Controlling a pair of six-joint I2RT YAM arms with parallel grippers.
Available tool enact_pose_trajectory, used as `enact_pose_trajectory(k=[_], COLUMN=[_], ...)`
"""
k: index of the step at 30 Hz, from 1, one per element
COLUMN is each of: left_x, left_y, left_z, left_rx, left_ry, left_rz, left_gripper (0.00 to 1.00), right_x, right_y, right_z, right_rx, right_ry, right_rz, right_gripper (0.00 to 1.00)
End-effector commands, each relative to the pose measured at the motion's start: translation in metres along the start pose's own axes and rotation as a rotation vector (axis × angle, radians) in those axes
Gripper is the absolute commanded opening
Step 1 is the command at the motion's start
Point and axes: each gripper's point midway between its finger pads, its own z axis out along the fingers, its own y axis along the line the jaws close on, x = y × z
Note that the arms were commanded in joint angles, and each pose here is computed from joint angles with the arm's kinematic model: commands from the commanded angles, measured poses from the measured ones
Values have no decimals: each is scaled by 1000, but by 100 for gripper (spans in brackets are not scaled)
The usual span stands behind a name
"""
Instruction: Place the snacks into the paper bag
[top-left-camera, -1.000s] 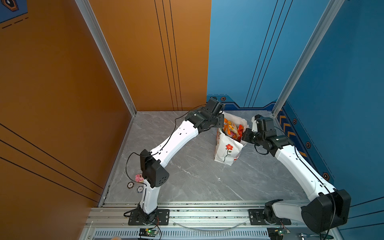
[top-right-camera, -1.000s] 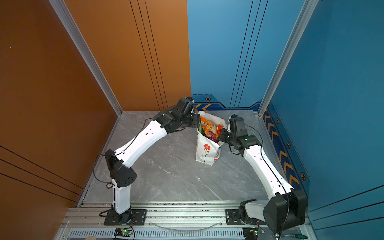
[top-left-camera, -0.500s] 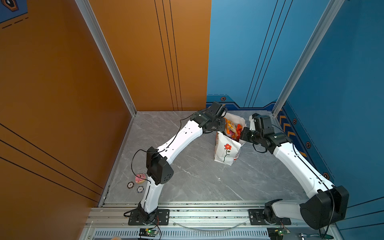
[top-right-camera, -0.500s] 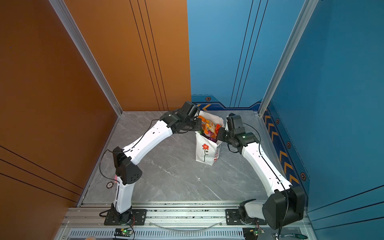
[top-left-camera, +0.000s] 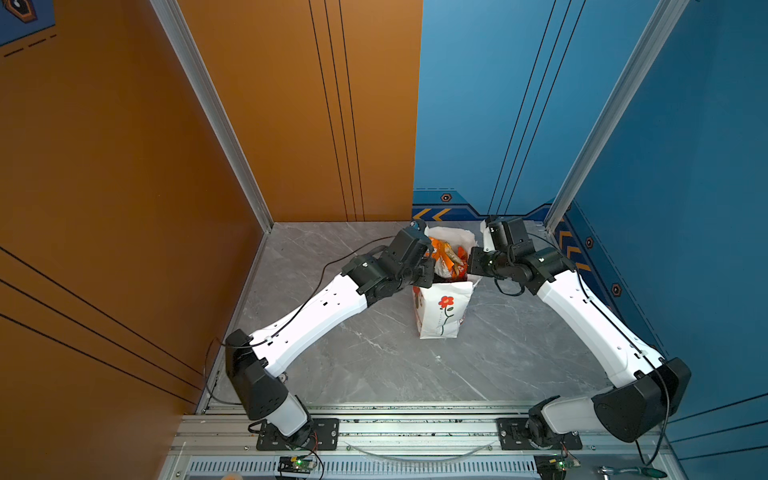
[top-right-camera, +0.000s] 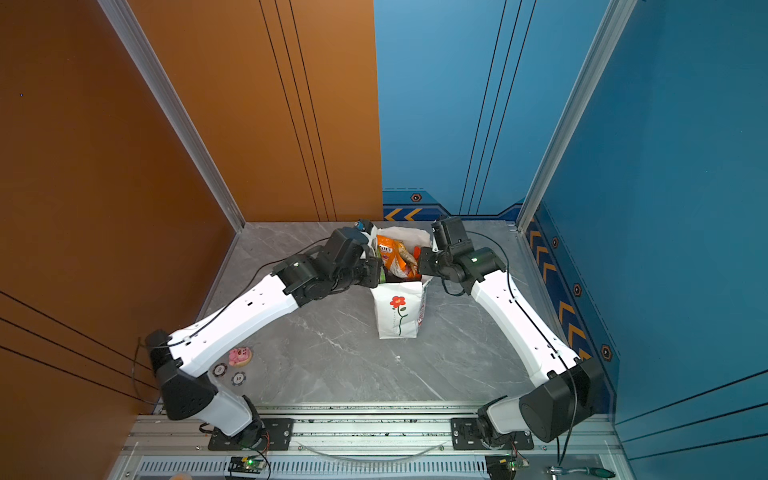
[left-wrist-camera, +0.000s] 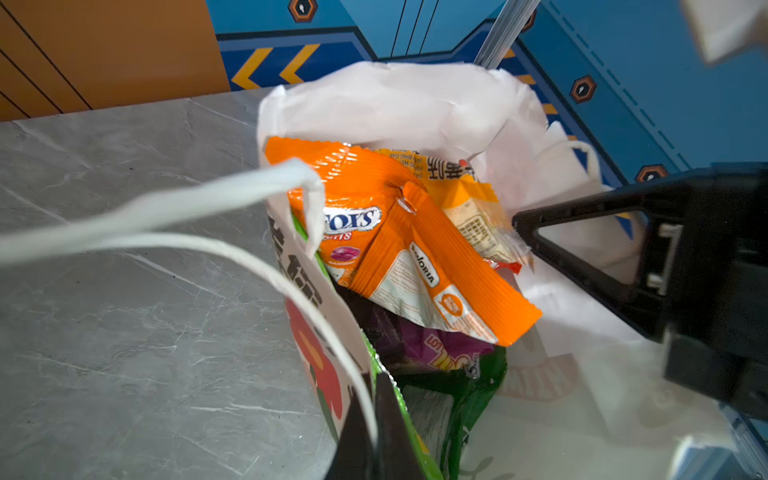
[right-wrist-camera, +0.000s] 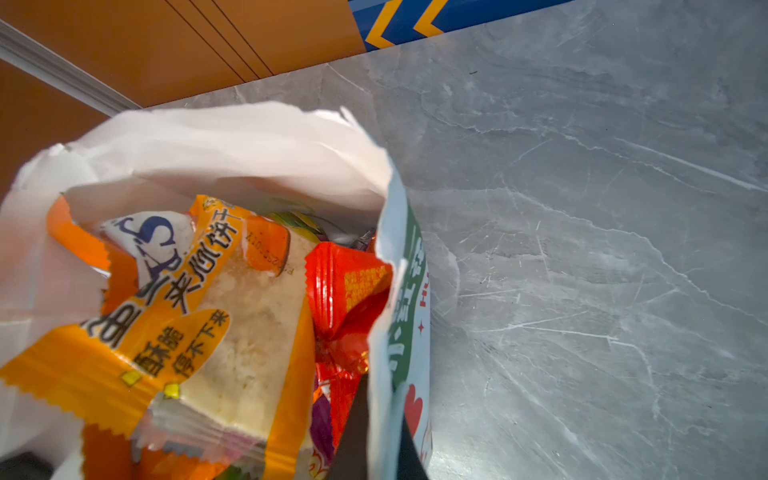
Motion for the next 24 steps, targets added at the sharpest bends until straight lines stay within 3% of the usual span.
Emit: enact_pose_trajectory(k=[1, 6, 8, 18, 22, 24], left_x=[-44, 1, 10, -20, -7, 0], left_y=[-4, 29, 30, 28, 32, 34], left_z=[-19, 10, 17, -14, -8, -6], left_rx=[77, -6, 20, 30, 19, 15], left_ry=[-209, -53, -2, -109, -80, -64], left_rz=[-52, -106, -129, -100, -110, -122], left_gripper=[0, 0, 0, 2, 8, 16], right_x=[-12, 25, 35, 3, 12, 18], right_y=[22, 38, 41, 62, 57, 54], right_z=[4, 39, 48, 21, 26, 30], right_rx=[-21, -31, -42, -70, -57, -49], right_ry=[-59, 37, 76, -11, 12, 29], right_rz=[-46, -64, -57, -93, -95, -92], right_gripper=[6, 5, 5, 6, 7, 10])
